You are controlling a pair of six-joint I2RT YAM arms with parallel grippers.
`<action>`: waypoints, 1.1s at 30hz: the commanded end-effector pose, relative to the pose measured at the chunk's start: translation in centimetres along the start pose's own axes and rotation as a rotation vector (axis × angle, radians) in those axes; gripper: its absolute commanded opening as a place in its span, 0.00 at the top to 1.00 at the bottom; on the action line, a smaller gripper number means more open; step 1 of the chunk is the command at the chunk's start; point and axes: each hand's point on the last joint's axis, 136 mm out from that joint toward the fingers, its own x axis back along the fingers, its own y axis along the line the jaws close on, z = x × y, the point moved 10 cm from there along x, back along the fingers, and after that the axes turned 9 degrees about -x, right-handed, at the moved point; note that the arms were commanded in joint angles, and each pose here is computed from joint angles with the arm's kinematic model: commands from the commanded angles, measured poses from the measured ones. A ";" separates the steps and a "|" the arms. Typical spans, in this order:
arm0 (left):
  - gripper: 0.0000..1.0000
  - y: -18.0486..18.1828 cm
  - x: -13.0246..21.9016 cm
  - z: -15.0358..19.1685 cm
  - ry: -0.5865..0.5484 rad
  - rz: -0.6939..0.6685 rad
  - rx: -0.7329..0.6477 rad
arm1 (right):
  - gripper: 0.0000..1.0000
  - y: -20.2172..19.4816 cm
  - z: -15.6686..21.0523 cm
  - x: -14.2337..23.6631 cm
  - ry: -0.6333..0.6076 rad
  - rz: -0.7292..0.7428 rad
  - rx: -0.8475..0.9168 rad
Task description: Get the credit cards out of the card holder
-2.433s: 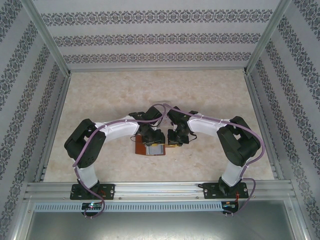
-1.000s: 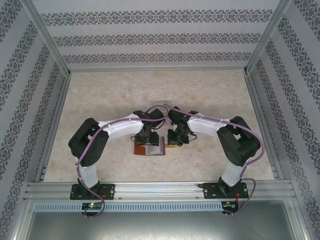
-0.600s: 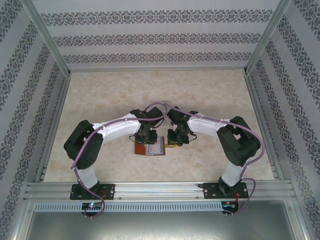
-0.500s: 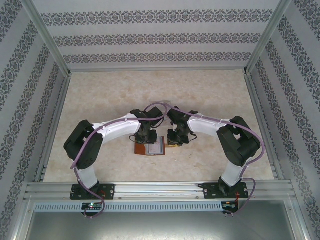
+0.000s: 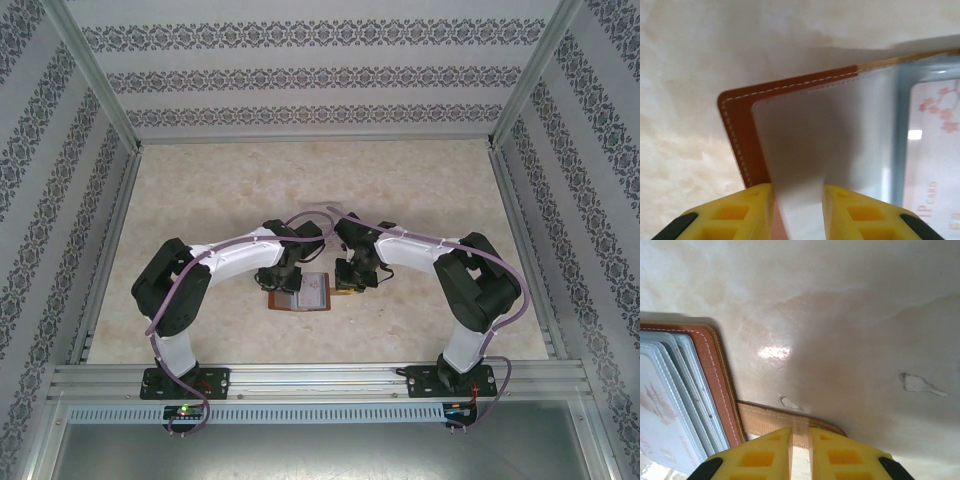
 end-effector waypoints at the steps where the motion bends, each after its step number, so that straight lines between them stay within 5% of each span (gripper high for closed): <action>1: 0.69 0.6 0.5 0.6 0.026 -0.103 -0.053 | 0.82 -0.2 0.2 -0.3 0.015 0.024 0.013; 13: 0.68 1.7 4.4 0.3 -0.137 -0.045 -0.040 | 0.81 0.7 0.4 2.2 -0.035 -0.014 0.025; 21: 0.68 1.4 5.8 -0.6 -0.249 0.220 0.032 | 0.80 1.9 0.6 3.8 -0.054 -0.080 0.028; 33: 0.68 1.3 2.5 -1.8 -0.277 0.591 0.177 | 0.72 3.8 0.8 1.9 0.008 -0.145 0.033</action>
